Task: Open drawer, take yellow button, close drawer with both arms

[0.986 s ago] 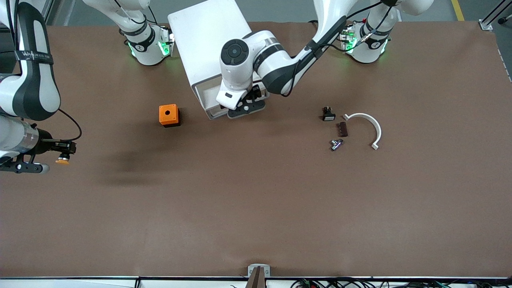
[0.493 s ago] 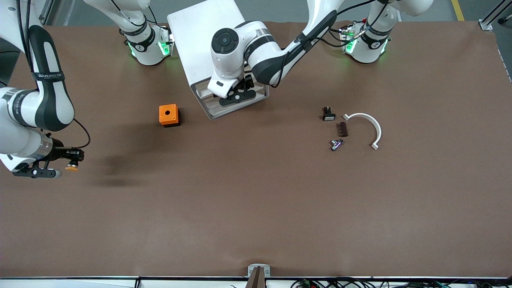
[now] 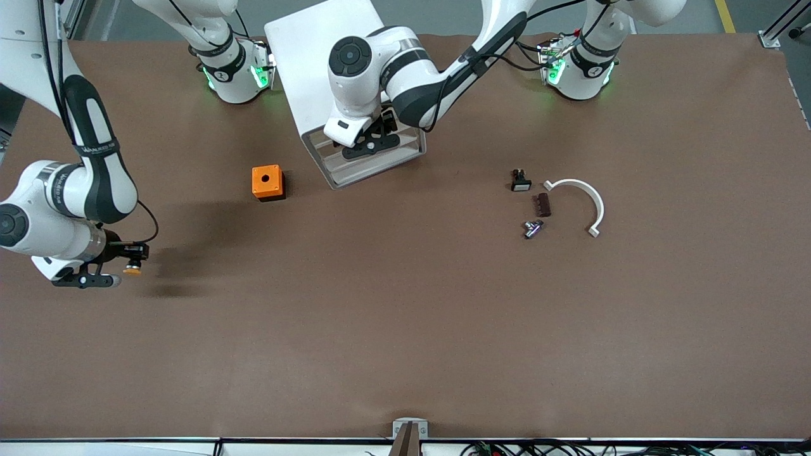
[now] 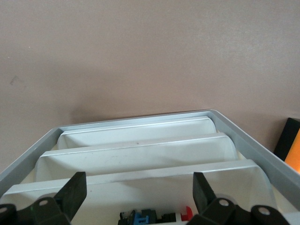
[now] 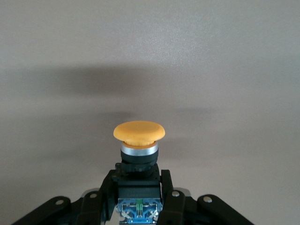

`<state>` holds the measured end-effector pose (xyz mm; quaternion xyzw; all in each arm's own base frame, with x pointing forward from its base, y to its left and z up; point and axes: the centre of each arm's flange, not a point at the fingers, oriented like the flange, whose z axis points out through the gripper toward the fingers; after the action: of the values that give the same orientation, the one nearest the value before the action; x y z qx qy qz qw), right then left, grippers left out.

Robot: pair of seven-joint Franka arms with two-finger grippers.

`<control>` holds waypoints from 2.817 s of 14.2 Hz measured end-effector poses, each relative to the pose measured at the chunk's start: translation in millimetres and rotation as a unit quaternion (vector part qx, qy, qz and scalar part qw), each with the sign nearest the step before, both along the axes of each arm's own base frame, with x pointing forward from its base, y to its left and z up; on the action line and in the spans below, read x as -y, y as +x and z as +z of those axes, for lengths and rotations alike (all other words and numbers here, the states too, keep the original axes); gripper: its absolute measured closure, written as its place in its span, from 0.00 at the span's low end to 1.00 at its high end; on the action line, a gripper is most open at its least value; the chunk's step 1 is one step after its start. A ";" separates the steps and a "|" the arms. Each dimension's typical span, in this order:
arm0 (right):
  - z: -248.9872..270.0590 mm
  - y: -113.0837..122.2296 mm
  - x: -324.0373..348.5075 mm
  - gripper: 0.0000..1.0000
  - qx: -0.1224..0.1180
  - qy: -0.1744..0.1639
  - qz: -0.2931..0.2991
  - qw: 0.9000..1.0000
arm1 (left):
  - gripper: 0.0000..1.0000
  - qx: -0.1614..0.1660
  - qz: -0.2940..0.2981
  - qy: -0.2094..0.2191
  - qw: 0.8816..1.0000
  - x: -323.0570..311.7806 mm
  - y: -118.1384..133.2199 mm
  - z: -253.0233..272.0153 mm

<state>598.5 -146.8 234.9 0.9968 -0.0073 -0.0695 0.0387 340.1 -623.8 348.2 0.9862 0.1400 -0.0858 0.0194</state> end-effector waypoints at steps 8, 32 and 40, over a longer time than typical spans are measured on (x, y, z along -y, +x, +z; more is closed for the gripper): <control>-46.4 -4.0 7.2 0.59 -0.009 0.001 -0.003 1.000 | 0.00 0.064 0.021 0.001 0.998 -73.8 119.2 17.4; 278.0 32.4 -70.3 0.00 0.031 0.000 -0.013 0.999 | 0.00 0.118 -0.147 0.033 0.981 -443.4 278.2 185.1; 344.7 16.5 -72.9 0.00 0.011 0.022 -0.026 0.999 | 0.00 0.151 -0.128 0.050 0.979 -526.9 227.6 249.4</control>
<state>615.0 -73.9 579.7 0.9976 -0.0322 -0.0593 0.0148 567.7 -96.9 597.5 0.9974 0.0119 0.0690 -0.0198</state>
